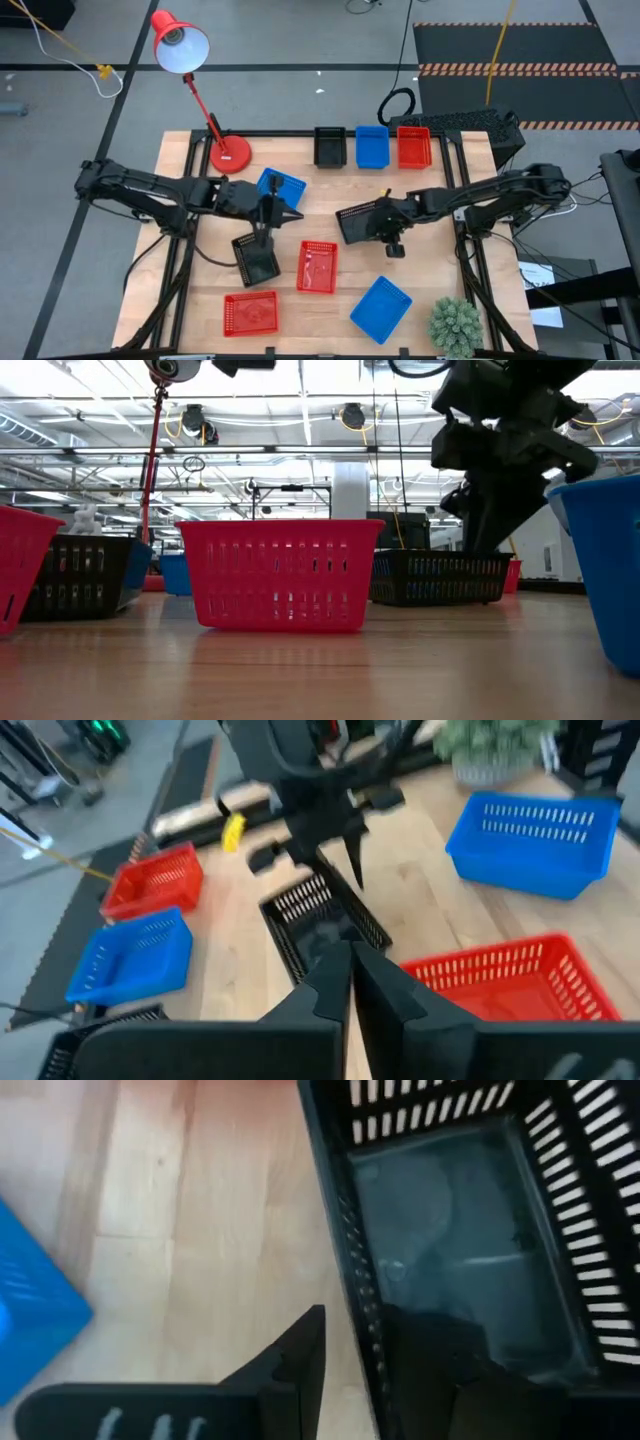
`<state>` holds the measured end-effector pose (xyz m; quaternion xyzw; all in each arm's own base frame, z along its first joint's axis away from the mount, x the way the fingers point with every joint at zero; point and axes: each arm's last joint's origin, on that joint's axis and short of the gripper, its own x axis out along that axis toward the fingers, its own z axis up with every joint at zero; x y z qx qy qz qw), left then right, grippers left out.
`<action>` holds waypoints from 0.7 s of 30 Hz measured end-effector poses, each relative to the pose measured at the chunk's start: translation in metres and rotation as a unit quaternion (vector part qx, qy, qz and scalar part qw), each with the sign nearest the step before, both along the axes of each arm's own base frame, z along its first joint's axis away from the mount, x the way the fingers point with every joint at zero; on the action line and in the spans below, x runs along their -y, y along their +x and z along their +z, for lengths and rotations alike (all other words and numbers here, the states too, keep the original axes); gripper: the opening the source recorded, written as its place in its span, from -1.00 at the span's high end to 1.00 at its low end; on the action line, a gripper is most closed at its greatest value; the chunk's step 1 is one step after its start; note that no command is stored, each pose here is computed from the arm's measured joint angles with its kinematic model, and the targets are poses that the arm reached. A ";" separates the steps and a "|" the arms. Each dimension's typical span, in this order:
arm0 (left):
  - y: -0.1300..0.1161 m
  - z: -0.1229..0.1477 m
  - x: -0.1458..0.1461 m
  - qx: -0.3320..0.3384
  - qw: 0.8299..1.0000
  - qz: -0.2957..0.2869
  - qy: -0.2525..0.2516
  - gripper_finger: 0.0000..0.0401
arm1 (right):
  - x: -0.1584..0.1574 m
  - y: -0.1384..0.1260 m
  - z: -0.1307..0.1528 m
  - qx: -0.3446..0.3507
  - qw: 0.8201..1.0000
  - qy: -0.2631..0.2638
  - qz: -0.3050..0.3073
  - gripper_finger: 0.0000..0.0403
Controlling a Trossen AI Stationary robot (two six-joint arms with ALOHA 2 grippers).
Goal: Stack baskets by color
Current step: Stack the middle black basket on top of the top black basket
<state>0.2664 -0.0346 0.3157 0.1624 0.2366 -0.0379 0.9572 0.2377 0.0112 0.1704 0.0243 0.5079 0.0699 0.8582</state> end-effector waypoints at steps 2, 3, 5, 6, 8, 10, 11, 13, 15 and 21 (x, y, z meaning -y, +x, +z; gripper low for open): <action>0.005 -0.004 0.000 -0.002 1.000 0.001 0.004 0.79 | 0.000 0.001 -0.001 0.001 1.000 -0.010 0.015 0.56; 0.009 -0.006 -0.001 0.001 1.000 0.000 0.008 0.75 | 0.000 0.001 -0.002 0.001 1.000 -0.016 0.021 0.58; 0.016 -0.011 -0.002 -0.004 1.000 -0.002 0.018 0.66 | 0.001 0.000 -0.002 0.001 0.999 -0.031 0.030 0.63; 0.019 -0.015 -0.002 -0.007 1.000 -0.004 0.025 0.62 | 0.001 0.001 -0.002 0.002 0.999 -0.036 0.037 0.67; 0.028 -0.020 -0.004 -0.002 0.999 -0.012 0.035 0.57 | 0.002 0.000 -0.002 0.000 0.998 -0.042 0.044 0.77; 0.034 -0.028 -0.005 -0.017 0.999 -0.031 0.042 0.54 | 0.002 0.000 -0.002 0.002 0.997 -0.047 0.055 0.89; 0.037 -0.032 -0.005 -0.021 0.998 -0.042 0.045 0.53 | 0.002 0.000 -0.002 0.002 0.997 -0.051 0.060 0.93; 0.044 -0.041 -0.006 -0.033 0.996 -0.062 0.055 0.53 | 0.002 0.000 -0.002 0.002 0.996 -0.058 0.071 0.95; 0.050 -0.050 -0.007 -0.043 0.994 -0.073 0.066 0.53 | 0.003 0.000 -0.002 0.002 0.995 -0.074 0.069 0.93; 0.068 -0.068 -0.009 -0.049 0.993 -0.076 0.078 0.51 | 0.001 -0.002 0.005 0.025 0.986 -0.121 0.111 0.97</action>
